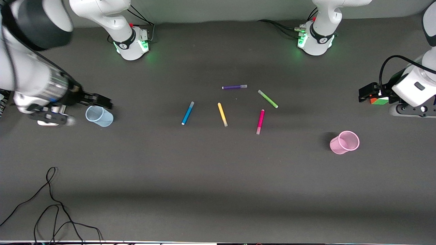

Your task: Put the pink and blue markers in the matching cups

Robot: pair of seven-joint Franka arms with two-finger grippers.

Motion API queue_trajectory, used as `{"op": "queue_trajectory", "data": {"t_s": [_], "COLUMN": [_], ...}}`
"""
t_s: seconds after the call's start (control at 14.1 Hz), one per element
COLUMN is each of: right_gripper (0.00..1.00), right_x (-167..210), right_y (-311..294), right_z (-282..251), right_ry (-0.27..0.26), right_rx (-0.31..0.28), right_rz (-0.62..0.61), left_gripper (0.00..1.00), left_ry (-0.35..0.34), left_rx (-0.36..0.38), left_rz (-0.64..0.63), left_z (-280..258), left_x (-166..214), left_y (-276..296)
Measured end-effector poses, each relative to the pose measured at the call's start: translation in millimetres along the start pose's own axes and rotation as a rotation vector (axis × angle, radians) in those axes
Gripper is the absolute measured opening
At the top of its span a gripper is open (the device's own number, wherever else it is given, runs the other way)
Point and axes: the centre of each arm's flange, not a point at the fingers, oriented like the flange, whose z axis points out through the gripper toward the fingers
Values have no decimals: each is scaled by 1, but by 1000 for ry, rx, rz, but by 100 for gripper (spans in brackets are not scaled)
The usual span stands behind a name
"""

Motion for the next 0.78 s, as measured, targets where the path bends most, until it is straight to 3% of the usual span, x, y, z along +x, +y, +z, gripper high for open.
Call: {"op": "queue_trajectory", "data": {"t_s": [0.28,0.5,0.78], "right_gripper": [100,100,100], "right_x": [3,17,33], "right_y": [-66,-84,-98], "right_z": [82,148,234], "right_ry": [-155,-257,-386], "right_rx": [19,-1,5], "right_rz": [43,48,101], "left_gripper": [100,100,100], "left_ry": [-2,-7,-36], "left_rx": [9,11,-51], "left_rz": [128,226,319], "left_z": [1,3,10], "left_x": [-4,-14,-29], "left_y": [73,127,179]}}
